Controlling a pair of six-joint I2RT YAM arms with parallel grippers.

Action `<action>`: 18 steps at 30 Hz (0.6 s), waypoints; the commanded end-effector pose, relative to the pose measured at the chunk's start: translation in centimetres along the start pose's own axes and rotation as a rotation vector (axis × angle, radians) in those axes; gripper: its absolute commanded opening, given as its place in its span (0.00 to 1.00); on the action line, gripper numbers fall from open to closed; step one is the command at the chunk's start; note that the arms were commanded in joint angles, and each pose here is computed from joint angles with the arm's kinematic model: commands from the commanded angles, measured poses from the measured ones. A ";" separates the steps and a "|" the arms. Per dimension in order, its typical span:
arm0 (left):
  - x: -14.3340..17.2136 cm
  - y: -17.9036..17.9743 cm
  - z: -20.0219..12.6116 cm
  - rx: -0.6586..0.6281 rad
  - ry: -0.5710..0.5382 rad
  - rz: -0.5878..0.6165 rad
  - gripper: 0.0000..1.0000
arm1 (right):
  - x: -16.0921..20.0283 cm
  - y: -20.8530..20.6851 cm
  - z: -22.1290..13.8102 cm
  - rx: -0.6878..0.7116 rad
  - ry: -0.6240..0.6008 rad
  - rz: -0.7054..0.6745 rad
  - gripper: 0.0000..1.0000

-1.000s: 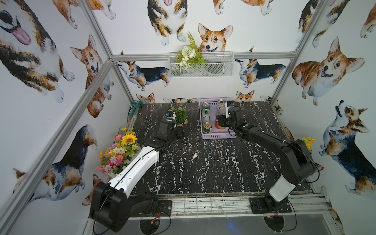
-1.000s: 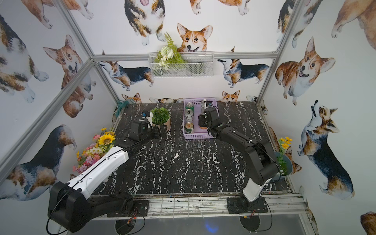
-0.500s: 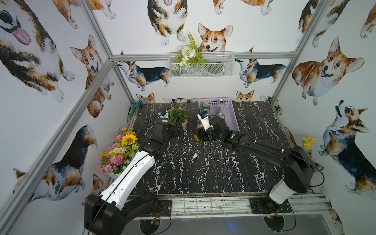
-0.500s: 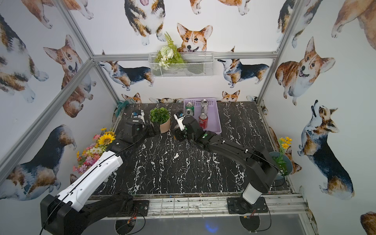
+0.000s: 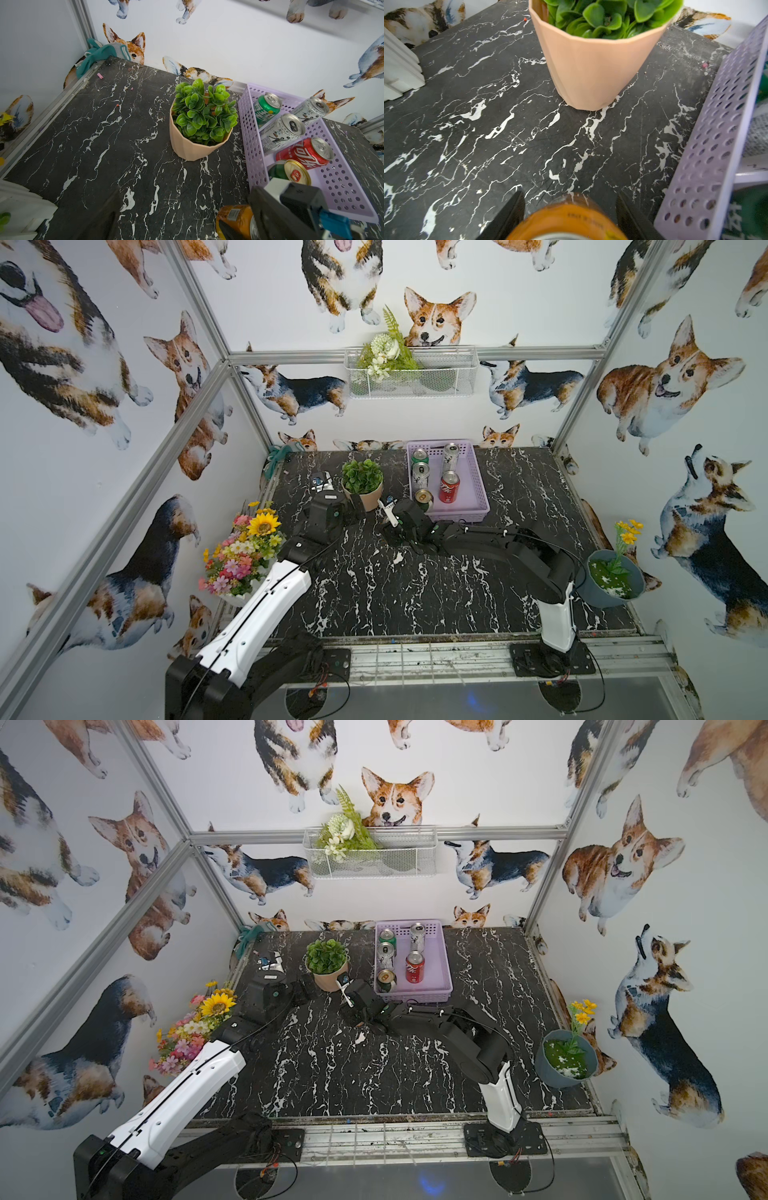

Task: Take out the drinks from the basket
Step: Place the drink at the center of the board.

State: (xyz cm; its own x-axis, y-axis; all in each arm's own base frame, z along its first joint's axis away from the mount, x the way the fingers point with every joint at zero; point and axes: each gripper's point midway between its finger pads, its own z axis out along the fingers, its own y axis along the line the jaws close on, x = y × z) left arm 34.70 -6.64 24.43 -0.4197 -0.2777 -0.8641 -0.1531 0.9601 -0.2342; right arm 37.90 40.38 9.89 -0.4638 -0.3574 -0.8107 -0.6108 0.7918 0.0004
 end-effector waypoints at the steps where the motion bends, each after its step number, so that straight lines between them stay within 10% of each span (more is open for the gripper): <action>1: -0.4 -0.3 0.2 0.009 -0.008 0.001 1.00 | -2.7 0.5 0.1 -0.004 -0.109 0.037 0.07; 12: -0.1 -0.7 0.4 0.026 0.005 0.006 1.00 | -1.3 0.7 -0.1 -0.005 -0.079 0.051 1.00; 18: 0.3 -1.0 0.7 0.040 0.020 0.009 1.00 | -3.1 0.1 -1.1 0.027 -0.122 0.057 1.00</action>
State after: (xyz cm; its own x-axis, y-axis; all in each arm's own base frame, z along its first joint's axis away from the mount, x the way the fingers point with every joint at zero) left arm 34.98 -7.22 23.59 -0.4492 -0.2706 -0.8515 -0.1357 0.9626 -0.2343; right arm 37.82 40.84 10.38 -0.4550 -0.3110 -0.8344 -0.5921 0.8055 0.0226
